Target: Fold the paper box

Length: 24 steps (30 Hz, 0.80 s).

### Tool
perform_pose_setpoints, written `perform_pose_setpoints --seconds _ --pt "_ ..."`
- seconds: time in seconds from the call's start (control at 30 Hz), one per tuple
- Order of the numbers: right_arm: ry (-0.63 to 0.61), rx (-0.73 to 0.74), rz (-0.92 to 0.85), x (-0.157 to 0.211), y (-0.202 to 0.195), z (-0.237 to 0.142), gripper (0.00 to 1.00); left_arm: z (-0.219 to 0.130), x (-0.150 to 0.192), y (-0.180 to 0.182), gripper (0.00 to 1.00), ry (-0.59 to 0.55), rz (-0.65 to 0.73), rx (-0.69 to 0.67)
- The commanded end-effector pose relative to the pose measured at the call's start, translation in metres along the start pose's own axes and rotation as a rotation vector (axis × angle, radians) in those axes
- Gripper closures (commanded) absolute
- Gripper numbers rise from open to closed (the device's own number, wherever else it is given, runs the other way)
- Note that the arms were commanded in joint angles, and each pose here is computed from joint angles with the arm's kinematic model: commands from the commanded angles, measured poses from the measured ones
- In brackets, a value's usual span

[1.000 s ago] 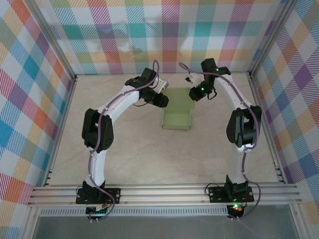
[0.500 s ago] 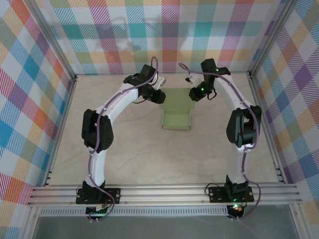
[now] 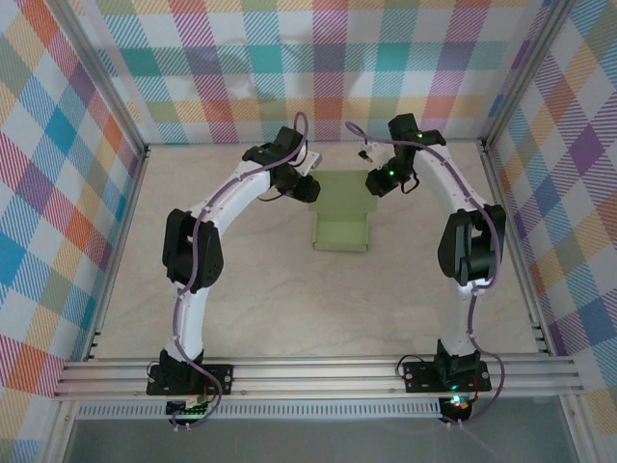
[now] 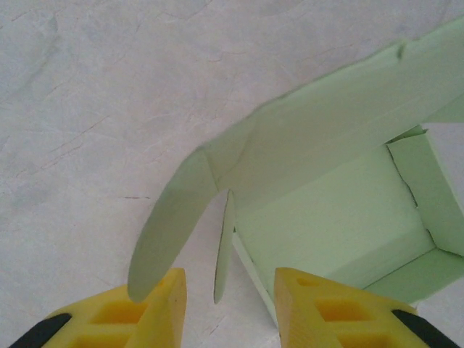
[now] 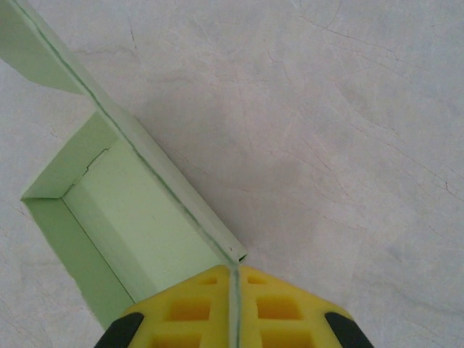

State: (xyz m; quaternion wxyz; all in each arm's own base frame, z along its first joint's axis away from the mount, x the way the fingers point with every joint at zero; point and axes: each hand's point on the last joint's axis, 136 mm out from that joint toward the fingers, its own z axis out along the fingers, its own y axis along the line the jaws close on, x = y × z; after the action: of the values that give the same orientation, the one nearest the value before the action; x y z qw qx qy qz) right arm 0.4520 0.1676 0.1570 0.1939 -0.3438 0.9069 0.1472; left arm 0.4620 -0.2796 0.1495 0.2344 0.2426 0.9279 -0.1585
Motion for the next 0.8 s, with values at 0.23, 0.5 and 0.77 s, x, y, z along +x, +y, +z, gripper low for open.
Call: perform_pose_setpoints --seconds 0.23,0.5,0.77 --pt "-0.027 -0.031 -0.031 -0.005 0.014 -0.013 1.0 0.001 -0.01 0.001 0.75 -0.01 0.002 0.01" --pt "-0.029 -0.038 -0.032 -0.006 0.016 -0.015 1.0 0.007 -0.009 0.003 0.77 -0.002 0.0 0.006" --pt "-0.032 -0.037 -0.02 -0.006 0.016 -0.014 1.0 0.005 -0.01 0.002 1.0 -0.011 -0.007 0.007"
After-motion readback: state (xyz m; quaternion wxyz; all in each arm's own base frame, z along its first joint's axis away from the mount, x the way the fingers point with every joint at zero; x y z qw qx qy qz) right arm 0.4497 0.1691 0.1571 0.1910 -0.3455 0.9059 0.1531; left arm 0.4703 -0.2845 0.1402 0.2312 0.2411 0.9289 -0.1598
